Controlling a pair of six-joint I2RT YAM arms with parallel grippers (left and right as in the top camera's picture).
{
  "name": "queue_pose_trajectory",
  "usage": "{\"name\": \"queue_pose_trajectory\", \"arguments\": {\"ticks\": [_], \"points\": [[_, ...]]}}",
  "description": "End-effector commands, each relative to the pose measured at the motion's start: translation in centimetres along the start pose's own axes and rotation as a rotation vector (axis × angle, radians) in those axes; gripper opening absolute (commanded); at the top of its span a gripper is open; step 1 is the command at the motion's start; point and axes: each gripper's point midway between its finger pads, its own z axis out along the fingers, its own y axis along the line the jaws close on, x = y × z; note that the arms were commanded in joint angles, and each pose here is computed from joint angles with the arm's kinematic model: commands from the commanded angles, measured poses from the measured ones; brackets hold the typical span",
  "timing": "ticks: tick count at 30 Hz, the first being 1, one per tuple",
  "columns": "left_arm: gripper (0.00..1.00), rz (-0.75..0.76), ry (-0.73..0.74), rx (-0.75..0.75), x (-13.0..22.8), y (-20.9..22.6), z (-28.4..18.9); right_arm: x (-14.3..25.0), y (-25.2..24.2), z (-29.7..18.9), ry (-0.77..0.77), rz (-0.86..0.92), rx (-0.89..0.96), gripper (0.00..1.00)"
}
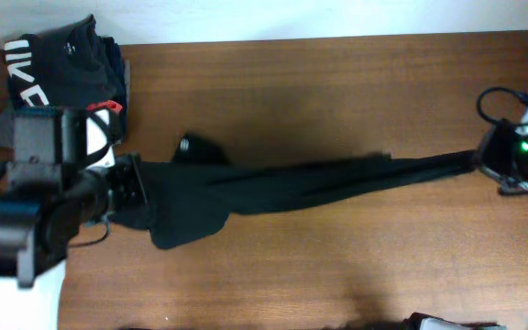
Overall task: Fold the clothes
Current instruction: 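Lift the black garment with both grippers, swing it back and lay it down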
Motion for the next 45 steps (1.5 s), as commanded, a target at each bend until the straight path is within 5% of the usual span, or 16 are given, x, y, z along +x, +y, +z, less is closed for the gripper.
{"name": "queue_pose_trajectory", "arguments": {"ticks": [1, 9, 15, 19, 25, 30, 35, 42, 45], "points": [[0.00, 0.028, -0.078, 0.061, 0.0, -1.1, -3.2, 0.3, 1.0, -3.9, -0.125, -0.043, -0.051, 0.04], [0.01, 0.055, -0.207, 0.137, -0.4, -2.5, -7.9, 1.3, 2.8, -9.8, -0.314, -0.090, -0.152, 0.04], [0.01, 0.060, -0.298, 0.112, -4.4, -2.8, -6.9, -1.2, 3.3, -8.8, -0.324, -0.093, -0.155, 0.04], [0.01, 0.062, -0.326, 0.111, -9.1, -3.7, -3.5, -5.4, 4.4, -6.1, -0.317, -0.099, -0.187, 0.04], [0.01, 0.070, -0.533, 0.108, -21.0, -5.3, 4.4, -13.3, 9.6, -1.5, -0.329, -0.105, -0.453, 0.04], [0.02, 0.023, -0.717, 0.180, -27.7, -6.4, 5.3, -17.2, 11.5, -0.8, -0.405, -0.123, -0.557, 0.04], [0.01, 0.002, -0.681, 0.174, -27.2, -6.1, 5.0, -16.7, 10.6, -0.2, -0.403, -0.165, -0.489, 0.04], [0.01, -0.048, -0.310, 0.034, -19.5, -2.7, 10.3, -11.8, 7.0, 3.5, -0.176, -0.110, -0.282, 0.04], [0.14, -0.064, -0.152, -0.020, -16.3, -1.6, 12.8, -9.0, 5.5, 5.8, -0.052, -0.132, -0.173, 0.08]]}}
